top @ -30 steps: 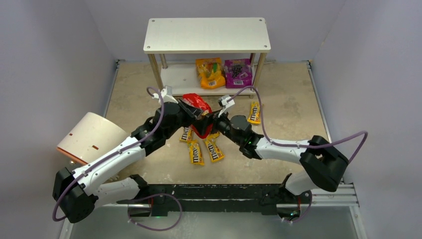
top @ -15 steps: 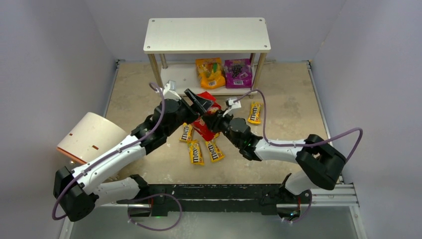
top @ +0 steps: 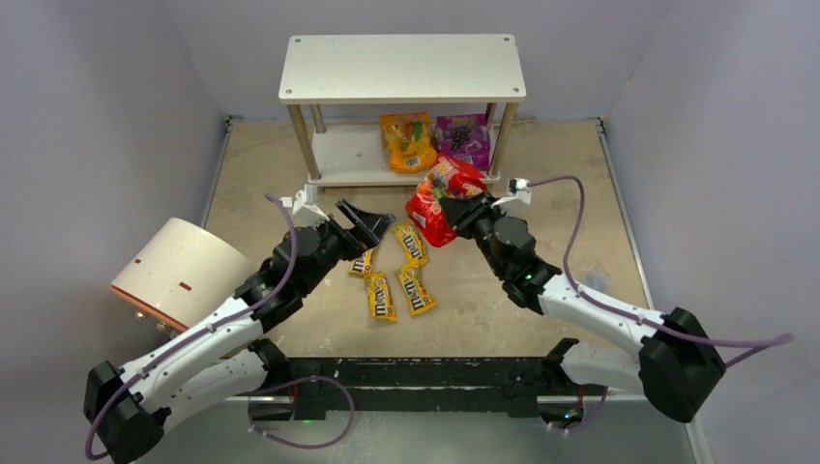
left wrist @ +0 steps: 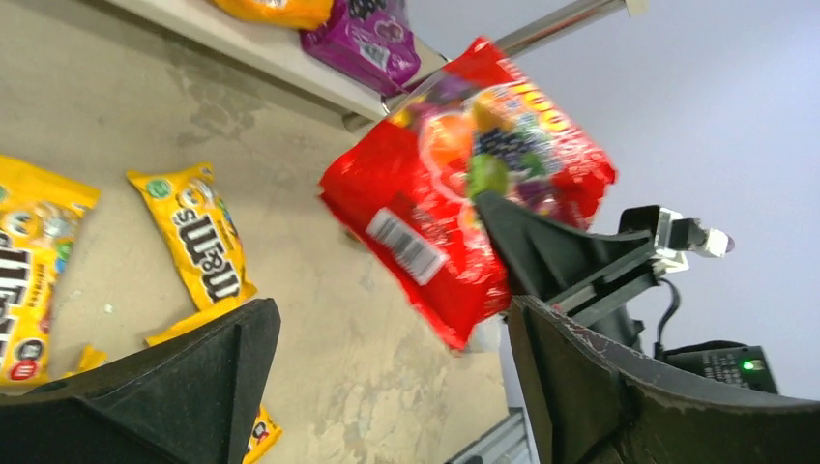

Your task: Place and organize the candy bags onto the shelf

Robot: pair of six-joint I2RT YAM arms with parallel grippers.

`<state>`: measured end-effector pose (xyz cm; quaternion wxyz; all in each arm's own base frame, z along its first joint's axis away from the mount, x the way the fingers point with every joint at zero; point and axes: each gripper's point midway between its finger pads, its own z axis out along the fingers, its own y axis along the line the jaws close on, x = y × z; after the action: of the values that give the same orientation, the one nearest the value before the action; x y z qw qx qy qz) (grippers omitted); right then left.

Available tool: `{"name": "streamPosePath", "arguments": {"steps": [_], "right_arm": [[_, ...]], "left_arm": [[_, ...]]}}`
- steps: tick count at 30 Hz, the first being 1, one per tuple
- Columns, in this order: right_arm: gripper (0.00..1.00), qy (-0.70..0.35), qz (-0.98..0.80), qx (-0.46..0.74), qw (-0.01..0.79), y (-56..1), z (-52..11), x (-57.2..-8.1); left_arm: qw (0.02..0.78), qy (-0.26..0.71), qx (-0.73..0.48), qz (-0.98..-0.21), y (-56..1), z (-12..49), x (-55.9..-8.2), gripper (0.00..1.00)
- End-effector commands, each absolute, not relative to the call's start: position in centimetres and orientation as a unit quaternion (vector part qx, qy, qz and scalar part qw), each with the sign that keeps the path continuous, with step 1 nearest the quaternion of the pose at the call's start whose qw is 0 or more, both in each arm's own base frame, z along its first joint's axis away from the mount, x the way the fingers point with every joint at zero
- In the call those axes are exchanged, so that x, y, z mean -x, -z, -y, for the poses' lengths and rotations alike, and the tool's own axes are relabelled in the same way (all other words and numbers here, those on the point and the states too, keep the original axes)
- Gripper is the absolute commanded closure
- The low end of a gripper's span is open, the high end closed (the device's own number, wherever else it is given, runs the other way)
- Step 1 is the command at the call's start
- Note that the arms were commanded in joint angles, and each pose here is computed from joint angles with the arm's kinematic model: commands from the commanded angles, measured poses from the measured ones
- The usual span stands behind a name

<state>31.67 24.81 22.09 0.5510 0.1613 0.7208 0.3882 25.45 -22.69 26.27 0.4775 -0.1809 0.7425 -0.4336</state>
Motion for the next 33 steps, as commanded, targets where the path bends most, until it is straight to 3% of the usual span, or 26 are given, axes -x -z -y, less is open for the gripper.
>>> {"name": "streamPosePath", "arguments": {"steps": [1,13,19,22,26,33], "right_arm": [[0.79,-0.503,-0.6,-0.228,0.578,-31.3,-23.4,-30.4],[0.81,-0.681,-0.486,-0.142,0.529,-38.6,-25.7,-25.1],[0.83,-0.722,-0.481,-0.1,0.487,-39.2,-27.6,-23.6],[0.83,-0.732,-0.493,-0.095,0.46,-38.4,-28.5,-23.2],[0.84,-0.742,-0.475,-0.1,0.462,-38.4,-28.0,-22.8],[0.83,-0.725,-0.496,-0.07,0.474,-39.0,-28.2,-22.0]], "left_arm": [[0.467,0.551,0.183,-0.667,-28.2,24.3,-24.4,0.07],[0.431,0.739,0.119,-0.504,-33.2,26.4,-21.0,0.04],[0.434,0.751,0.109,-0.486,-34.2,26.6,-20.9,0.04],[0.449,0.754,0.109,-0.467,-35.2,26.1,-20.8,0.1],[0.455,0.76,0.104,-0.452,-36.2,25.9,-20.7,0.17],[0.475,0.76,0.083,-0.437,-37.0,25.8,-20.3,0.18]]}}
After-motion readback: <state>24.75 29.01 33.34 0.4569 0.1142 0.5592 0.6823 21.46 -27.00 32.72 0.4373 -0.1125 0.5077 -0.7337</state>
